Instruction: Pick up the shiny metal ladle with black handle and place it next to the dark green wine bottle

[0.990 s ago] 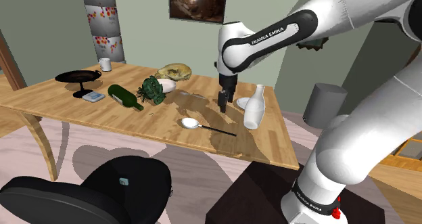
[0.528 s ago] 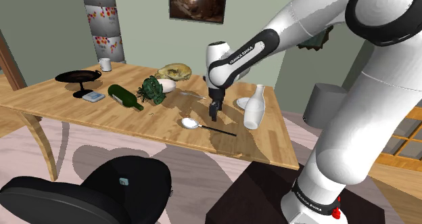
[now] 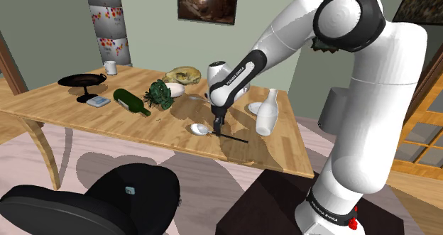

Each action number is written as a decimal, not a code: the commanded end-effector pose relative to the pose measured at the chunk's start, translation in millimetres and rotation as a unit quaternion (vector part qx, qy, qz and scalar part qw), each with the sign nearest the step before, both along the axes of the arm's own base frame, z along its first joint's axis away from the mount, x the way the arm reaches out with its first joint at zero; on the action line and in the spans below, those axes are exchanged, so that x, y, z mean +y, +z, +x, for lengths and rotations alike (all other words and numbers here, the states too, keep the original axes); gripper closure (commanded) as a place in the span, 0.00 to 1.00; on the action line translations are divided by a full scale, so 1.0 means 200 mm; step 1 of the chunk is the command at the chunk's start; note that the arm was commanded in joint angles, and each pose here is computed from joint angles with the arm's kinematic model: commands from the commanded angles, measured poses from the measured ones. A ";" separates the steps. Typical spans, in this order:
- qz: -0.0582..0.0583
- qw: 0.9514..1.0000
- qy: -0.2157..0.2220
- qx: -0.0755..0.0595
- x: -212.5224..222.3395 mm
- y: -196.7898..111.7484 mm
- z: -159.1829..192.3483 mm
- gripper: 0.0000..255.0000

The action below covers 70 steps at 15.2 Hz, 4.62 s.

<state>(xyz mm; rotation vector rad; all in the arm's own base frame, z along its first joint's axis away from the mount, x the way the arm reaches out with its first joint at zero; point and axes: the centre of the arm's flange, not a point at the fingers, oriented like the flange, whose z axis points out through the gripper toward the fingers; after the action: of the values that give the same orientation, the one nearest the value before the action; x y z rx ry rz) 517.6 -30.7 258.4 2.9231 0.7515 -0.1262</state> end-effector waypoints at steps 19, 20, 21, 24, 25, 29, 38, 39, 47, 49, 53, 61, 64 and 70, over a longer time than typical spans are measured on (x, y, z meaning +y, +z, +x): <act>0.000 1.000 0.001 0.000 -0.02 -0.18 -0.01 1.00; 0.000 1.000 0.001 0.000 -0.02 -0.18 -0.01 1.00; 0.000 1.000 0.001 0.000 -0.02 -0.18 -0.01 1.00; 0.000 1.000 0.001 0.000 -0.02 -0.15 -0.01 1.00; 0.000 1.000 0.001 0.000 -0.02 -0.13 -0.01 1.00; 0.000 1.000 0.001 0.000 -0.02 -0.02 -0.01 1.00; 0.000 1.000 0.001 0.000 -0.02 0.22 -0.01 1.00; 0.000 1.000 0.001 0.000 -0.02 0.24 -0.01 1.00; 0.000 1.000 0.001 0.000 -0.02 0.46 -0.01 1.00; 0.000 1.000 0.001 0.000 -0.02 0.51 -0.01 1.00; 0.000 1.000 0.001 0.000 -0.02 0.61 -0.01 1.00; 0.000 1.000 0.001 0.000 0.17 0.63 0.41 1.00; 0.000 1.000 0.001 0.000 0.26 0.63 0.59 1.00; 0.000 1.000 0.001 0.000 0.42 0.63 0.95 1.00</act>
<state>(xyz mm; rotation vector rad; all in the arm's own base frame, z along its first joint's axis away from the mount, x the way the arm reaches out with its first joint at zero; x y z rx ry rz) 696.1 48.0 386.8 2.9216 0.7552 -0.1259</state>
